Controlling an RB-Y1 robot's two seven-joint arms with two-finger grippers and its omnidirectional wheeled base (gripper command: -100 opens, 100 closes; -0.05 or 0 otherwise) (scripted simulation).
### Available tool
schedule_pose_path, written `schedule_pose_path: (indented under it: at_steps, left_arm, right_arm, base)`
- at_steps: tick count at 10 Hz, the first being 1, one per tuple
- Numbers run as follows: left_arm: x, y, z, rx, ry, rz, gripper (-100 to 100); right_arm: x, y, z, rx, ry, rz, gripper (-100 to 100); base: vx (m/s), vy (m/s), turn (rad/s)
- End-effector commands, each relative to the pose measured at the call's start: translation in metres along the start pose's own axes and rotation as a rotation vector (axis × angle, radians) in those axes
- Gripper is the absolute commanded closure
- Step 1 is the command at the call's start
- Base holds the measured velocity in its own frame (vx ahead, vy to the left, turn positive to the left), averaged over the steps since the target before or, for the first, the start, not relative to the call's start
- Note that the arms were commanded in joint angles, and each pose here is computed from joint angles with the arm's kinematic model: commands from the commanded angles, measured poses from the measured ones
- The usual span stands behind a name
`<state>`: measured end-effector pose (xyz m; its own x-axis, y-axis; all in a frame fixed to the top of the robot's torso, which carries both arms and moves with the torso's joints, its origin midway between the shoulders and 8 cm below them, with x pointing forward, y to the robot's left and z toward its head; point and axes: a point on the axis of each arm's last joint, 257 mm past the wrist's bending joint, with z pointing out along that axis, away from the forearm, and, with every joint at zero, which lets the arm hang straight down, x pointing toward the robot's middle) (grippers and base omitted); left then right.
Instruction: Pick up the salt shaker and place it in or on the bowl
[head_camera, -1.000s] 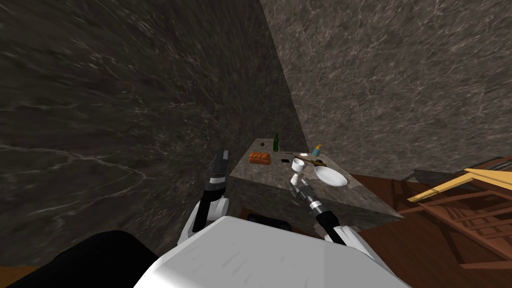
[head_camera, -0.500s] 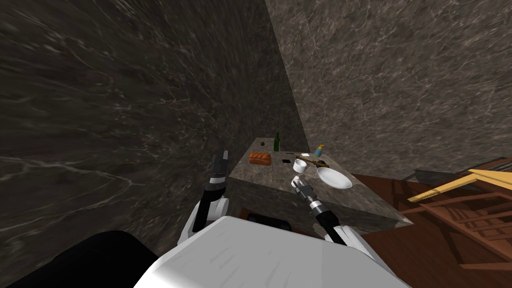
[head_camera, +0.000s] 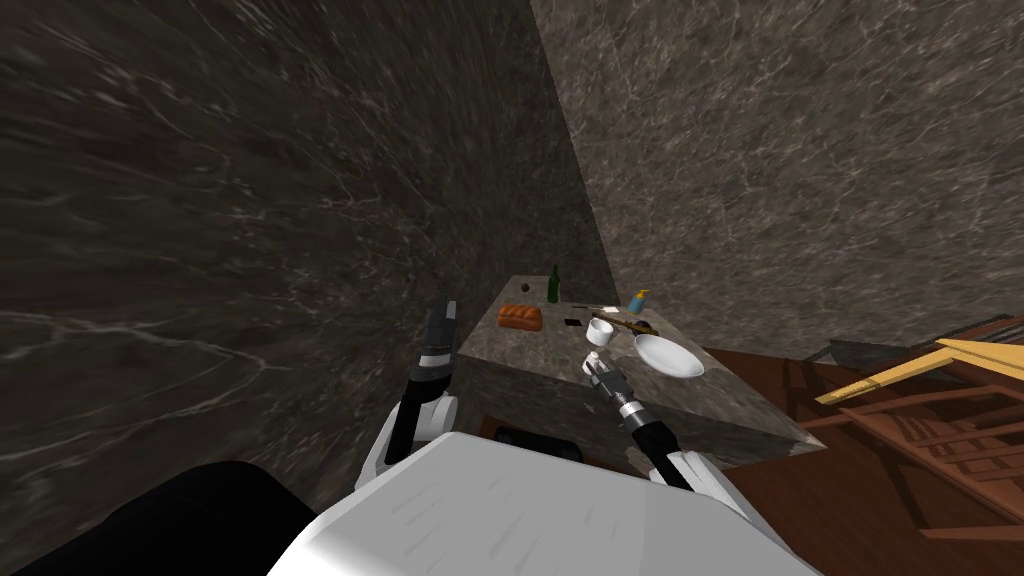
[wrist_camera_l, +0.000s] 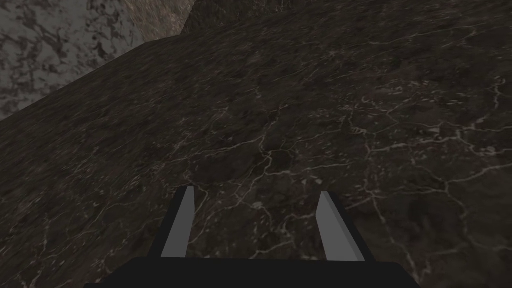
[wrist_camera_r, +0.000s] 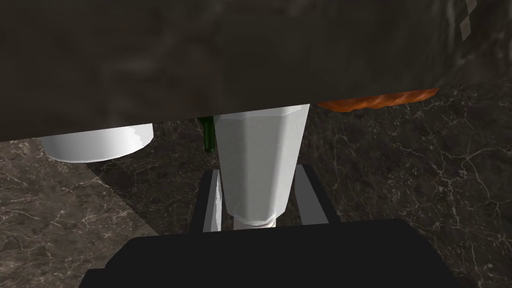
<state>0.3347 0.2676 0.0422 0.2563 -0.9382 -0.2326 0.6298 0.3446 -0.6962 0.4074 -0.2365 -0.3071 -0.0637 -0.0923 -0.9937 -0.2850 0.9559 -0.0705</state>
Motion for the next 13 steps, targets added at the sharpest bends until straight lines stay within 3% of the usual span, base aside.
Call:
schedule_pose_path:
  at_steps: [1,2,6,13]
  left_arm:
    - [0.000,0.000,0.000,0.000,0.000,0.000,0]
    - [0.000,0.000,0.000,0.000,0.000,0.000,0]
    - [0.000,0.000,0.000,0.000,0.000,0.000,0]
    - [0.000,0.000,0.000,0.000,0.000,0.000,0]
  right_arm:
    - [0.000,0.000,0.000,0.000,0.000,0.000,0]
    - [0.000,0.003,-0.002,-0.004,-0.001,0.015,100]
    - [-0.012,-0.001,-0.005,0.000,-0.018,0.057,100]
    - [-0.046,-0.021,-0.009,0.016,-0.056,0.158,100]
  base:
    - [0.000,0.000,0.000]
    - [-0.135,-0.007,0.018]
    - [-0.211,-0.050,0.043]
    - [-0.195,-0.138,0.085]
